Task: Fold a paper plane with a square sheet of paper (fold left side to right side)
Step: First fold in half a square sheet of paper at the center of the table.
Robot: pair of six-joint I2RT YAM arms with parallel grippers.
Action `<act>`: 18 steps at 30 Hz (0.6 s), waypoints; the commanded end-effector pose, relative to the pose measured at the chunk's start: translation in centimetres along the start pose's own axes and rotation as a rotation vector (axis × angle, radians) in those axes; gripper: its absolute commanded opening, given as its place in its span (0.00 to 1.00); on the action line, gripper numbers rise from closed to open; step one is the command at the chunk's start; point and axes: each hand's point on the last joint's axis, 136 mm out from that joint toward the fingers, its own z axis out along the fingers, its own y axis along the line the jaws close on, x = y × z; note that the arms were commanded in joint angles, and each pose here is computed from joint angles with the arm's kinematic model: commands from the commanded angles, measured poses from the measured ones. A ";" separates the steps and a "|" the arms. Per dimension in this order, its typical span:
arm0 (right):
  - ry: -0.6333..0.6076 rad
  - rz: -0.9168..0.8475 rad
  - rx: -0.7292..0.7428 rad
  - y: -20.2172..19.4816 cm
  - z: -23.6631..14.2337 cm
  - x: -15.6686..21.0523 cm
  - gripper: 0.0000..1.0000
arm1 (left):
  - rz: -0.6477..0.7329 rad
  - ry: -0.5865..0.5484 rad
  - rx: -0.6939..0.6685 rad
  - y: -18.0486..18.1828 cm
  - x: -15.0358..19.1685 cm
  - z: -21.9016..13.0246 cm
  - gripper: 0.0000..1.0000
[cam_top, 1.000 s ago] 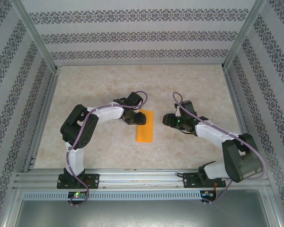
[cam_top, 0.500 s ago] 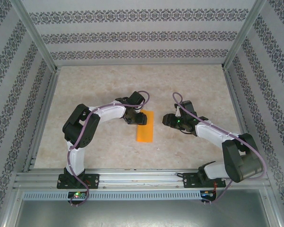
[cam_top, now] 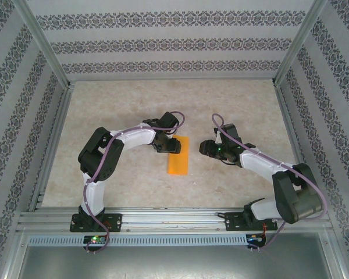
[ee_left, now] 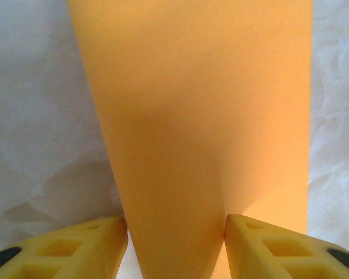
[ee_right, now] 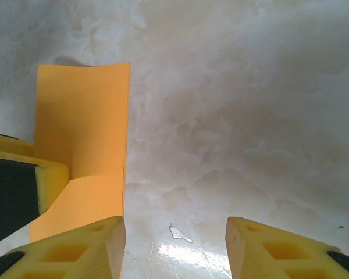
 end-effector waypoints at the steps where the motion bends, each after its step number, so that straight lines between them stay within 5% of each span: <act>1: 0.021 -0.017 -0.021 0.8 0.5 0.4 0.49 | -0.002 0.208 -0.076 2.1 6.0 4.7 0.51; 18: 0.087 0.001 -0.134 3.6 1.7 1.1 0.47 | -0.053 0.196 -0.066 2.0 5.9 5.0 0.51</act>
